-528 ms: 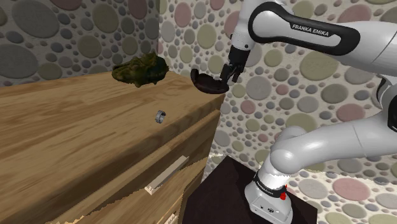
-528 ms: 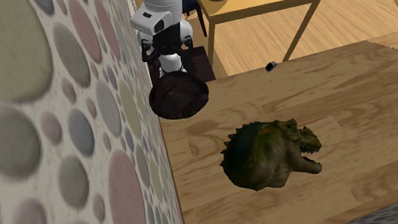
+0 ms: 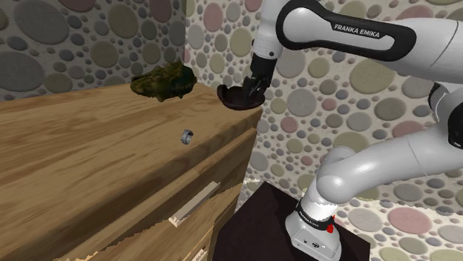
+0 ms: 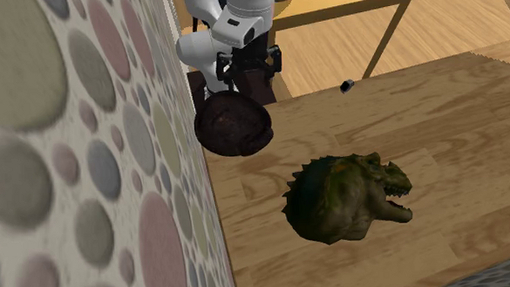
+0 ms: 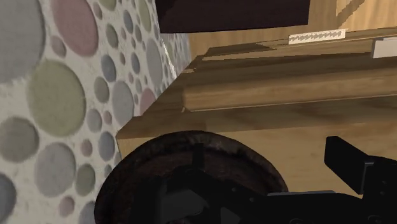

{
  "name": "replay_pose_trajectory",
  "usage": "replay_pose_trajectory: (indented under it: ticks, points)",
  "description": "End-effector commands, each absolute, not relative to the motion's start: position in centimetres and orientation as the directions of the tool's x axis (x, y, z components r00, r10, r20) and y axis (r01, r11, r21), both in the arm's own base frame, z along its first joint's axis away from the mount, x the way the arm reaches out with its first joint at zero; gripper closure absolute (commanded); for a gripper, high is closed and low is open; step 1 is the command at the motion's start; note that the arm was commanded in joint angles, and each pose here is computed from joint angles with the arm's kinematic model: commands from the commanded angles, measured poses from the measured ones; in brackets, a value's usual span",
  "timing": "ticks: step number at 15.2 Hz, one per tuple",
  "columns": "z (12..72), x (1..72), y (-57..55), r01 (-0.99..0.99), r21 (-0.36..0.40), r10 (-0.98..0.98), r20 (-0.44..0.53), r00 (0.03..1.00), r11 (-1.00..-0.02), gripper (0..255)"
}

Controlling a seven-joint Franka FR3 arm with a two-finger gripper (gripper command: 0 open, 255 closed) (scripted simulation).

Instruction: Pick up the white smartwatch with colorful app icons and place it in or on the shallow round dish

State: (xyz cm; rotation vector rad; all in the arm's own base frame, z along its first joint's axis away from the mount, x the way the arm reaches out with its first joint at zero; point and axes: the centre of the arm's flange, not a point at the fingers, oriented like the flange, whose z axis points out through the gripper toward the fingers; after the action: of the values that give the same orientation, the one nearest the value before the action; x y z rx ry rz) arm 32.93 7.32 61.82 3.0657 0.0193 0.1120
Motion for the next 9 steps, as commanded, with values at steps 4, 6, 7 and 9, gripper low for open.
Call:
replay_pose_trajectory:
  ticks: [4, 6, 7, 9]
  points:
    - [61.6, 34.1, 13.5, 0.046, 0.057, 0.049, 0.054, 0.997, -0.997, 0]
    - [61.5, 34.5, 16.1, 0.06, 0.05, 0.063, 0.047, 0.997, -0.997, 0]
    - [61.4, 34.7, 17.3, 0.068, 0.047, 0.07, 0.043, 0.997, -0.997, 0]
    - [61.4, 35.1, 19.8, 0.082, 0.04, 0.084, 0.036, 0.996, -0.996, 0]
